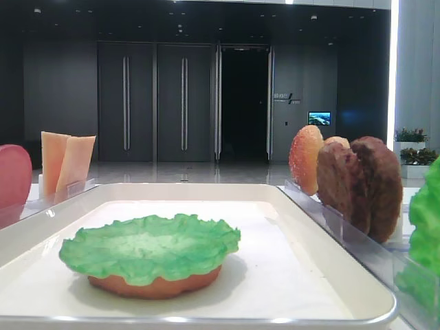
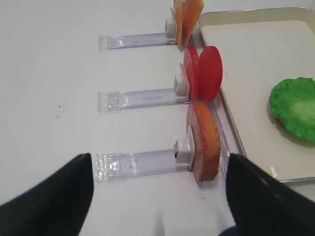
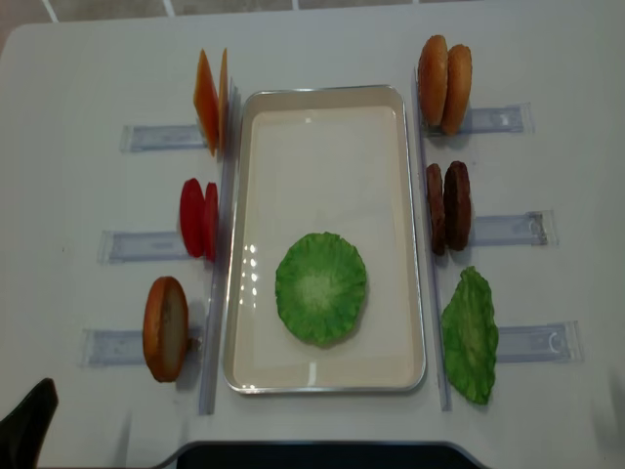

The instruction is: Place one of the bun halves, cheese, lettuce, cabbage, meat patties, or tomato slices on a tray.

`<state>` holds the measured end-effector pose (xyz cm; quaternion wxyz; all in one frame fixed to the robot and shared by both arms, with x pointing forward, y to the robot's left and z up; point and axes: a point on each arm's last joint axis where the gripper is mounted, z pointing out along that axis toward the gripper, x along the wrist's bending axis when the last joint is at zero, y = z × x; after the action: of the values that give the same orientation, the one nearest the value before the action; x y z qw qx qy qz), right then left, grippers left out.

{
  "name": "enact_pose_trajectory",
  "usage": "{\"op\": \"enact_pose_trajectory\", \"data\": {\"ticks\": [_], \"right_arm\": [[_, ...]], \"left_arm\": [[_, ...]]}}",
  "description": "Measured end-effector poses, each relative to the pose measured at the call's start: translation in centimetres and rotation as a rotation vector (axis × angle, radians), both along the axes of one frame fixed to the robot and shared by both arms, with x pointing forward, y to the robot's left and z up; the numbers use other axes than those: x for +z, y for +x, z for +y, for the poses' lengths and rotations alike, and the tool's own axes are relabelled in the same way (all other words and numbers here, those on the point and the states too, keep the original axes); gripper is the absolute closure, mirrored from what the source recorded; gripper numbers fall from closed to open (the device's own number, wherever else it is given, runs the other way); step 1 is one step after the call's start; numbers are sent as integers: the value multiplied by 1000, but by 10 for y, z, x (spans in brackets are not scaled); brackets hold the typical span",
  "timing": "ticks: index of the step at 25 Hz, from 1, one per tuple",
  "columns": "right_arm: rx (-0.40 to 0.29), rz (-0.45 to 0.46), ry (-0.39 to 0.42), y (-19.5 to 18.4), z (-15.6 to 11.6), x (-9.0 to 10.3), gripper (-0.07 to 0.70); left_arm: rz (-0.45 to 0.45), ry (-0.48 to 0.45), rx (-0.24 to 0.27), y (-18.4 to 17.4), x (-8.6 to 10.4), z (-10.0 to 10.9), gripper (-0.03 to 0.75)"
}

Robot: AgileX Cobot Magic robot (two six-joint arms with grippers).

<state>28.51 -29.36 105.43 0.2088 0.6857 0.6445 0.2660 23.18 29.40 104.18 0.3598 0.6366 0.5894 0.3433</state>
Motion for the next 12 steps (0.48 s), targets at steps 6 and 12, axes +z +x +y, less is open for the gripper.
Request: {"op": "enact_pose_trajectory", "data": {"ticks": [6,12], "right_arm": [[21,-115,-11,-19,0,-6,149],[60,-278,-27,-43,1,-3,149]], "left_arm": [[0,0,0,0,0,0,72],[0,0,0,0,0,0,72]]}}
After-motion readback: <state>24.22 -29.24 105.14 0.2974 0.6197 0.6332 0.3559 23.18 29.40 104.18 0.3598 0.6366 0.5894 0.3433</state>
